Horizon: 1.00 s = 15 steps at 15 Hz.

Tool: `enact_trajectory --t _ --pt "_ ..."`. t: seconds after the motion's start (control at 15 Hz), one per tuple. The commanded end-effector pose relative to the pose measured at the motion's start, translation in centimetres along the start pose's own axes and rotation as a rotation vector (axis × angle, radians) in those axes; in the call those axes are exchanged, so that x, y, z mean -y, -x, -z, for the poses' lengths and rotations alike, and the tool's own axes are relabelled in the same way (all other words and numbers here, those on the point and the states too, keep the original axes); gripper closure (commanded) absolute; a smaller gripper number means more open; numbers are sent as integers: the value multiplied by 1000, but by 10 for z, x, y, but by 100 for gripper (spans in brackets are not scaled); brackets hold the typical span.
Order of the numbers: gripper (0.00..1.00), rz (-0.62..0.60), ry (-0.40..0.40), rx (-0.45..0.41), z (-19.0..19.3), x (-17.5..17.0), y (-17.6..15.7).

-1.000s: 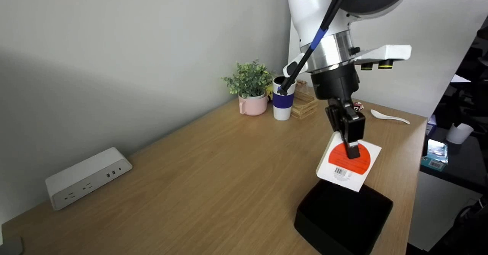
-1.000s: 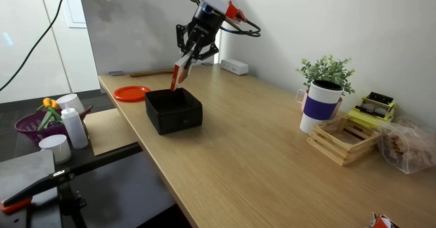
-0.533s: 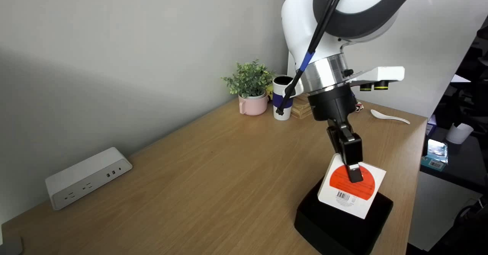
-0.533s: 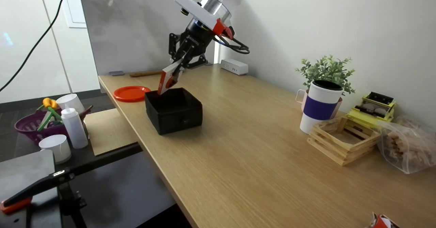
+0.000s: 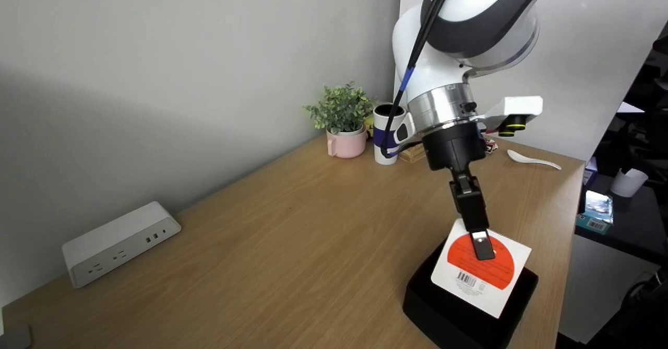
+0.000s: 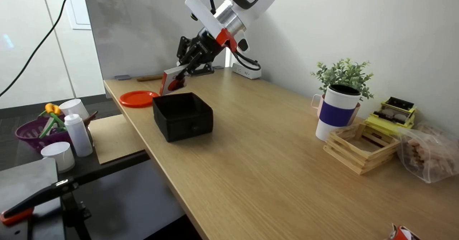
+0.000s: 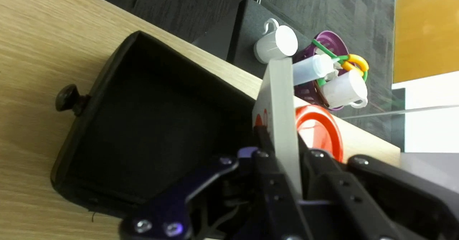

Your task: Put the book in the black box

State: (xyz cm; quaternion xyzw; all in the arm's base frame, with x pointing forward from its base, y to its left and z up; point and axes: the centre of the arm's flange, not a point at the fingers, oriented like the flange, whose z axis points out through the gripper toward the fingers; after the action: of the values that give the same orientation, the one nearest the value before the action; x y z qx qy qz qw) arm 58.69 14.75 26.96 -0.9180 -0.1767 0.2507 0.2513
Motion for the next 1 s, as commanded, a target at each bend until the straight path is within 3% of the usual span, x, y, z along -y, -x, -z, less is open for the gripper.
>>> enact_trajectory --t 0.0,0.07,0.2,0.27,0.47,0.53,0.93 --pt "96 -117 -78 -61 3 -6 9" --pt "96 -147 -88 -73 5 -8 9" --pt "96 -13 -23 -35 10 -6 8" --pt "86 -77 -51 -44 6 -10 1" --pt "86 -36 -37 -38 6 -9 1" --pt "96 -34 -37 -38 6 -9 1" --pt "96 -304 -88 -147 13 -31 8"
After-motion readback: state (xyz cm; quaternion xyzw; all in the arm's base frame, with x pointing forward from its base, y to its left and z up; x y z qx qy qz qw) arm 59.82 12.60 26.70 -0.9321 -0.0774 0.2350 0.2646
